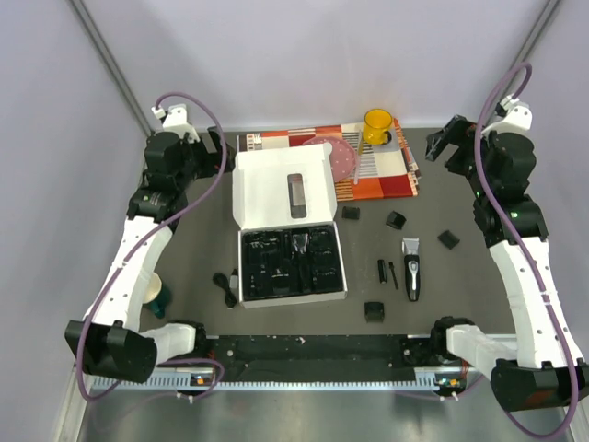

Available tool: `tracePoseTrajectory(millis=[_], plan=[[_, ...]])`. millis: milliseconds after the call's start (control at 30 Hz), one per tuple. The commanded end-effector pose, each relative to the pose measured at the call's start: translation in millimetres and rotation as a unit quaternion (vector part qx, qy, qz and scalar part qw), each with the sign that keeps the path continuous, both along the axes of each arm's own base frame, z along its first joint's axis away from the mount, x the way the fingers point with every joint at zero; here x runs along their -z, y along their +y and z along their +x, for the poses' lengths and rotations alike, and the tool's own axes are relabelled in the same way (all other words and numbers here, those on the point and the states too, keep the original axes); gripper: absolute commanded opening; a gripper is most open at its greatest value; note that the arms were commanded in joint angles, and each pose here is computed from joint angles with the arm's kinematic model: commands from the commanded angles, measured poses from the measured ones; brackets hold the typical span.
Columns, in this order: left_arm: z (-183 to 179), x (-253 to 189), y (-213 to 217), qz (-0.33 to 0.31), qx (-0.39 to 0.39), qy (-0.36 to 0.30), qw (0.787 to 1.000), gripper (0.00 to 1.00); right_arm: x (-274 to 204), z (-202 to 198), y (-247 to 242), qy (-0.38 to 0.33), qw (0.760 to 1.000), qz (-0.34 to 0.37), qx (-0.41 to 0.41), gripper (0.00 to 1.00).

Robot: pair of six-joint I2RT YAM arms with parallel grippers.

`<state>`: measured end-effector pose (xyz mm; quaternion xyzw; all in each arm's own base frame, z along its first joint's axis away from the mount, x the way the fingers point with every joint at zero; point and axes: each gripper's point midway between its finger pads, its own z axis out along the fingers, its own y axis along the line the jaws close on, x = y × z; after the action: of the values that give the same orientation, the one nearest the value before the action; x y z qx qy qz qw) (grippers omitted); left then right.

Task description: Sort the hair-cutting tools

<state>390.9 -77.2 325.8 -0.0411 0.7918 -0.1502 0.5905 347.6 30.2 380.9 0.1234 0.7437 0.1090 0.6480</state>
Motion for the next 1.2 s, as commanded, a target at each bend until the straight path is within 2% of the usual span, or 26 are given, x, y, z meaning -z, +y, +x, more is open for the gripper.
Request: tracePoseTrajectory(millis=[0,100,200,333,433,667,800,900,933,1000,1167], plan=[[-9.5,-29.4,-1.6,-0.008,0.008,-0.051,0.999,0.99,-13.7,-11.3,6.7,-0.004,1.000,0.016,-0.016,0.99],[-14.7,-28.9,-2.5,-0.002,0.017,-0.055,0.998,0.99,1.3,-13.7,14.4,0.027,0.999,0.005,-0.042,0.99],[-19.1,-27.4,-2.2,-0.006,0.017,-0.065,0.998,0.99,19.8,-17.9,8.9,0.070,0.997,-0.007,-0.032,0.99],[-18.2,-9.7,-8.1,-0.021,0.026,-0.044,0.998,0.99,48.2,-22.0,5.6,0.134,0.991,-0.015,-0.025,0.99],[-14.4,7.1,-11.0,-0.037,0.023,-0.015,0.999,0.99,79.6,-33.2,4.8,0.199,0.980,-0.014,-0.022,0.97],[-17.0,39.1,-38.8,-0.090,0.080,0.028,0.992,0.94,164.2,-78.2,1.4,0.341,0.940,-0.015,-0.017,0.93],[-10.1,48.7,-33.9,-0.114,0.048,0.041,0.991,0.92,209.2,-99.8,5.9,0.400,0.916,0.011,-0.010,0.92],[-7.4,44.8,-26.0,-0.126,0.018,0.019,0.992,0.92,238.1,-106.1,18.4,0.435,0.899,0.036,-0.029,0.88],[-8.7,48.1,-24.7,-0.124,0.018,0.014,0.992,0.93,244.3,-104.3,25.0,0.436,0.898,0.045,-0.043,0.84],[-9.5,39.0,-23.2,-0.126,0.017,-0.010,0.992,0.96,253.0,-103.3,31.5,0.446,0.892,0.045,-0.056,0.81],[-10.0,34.0,-20.6,-0.124,0.013,-0.029,0.992,0.96,280.3,-104.6,19.4,0.489,0.872,0.020,-0.019,0.78]])
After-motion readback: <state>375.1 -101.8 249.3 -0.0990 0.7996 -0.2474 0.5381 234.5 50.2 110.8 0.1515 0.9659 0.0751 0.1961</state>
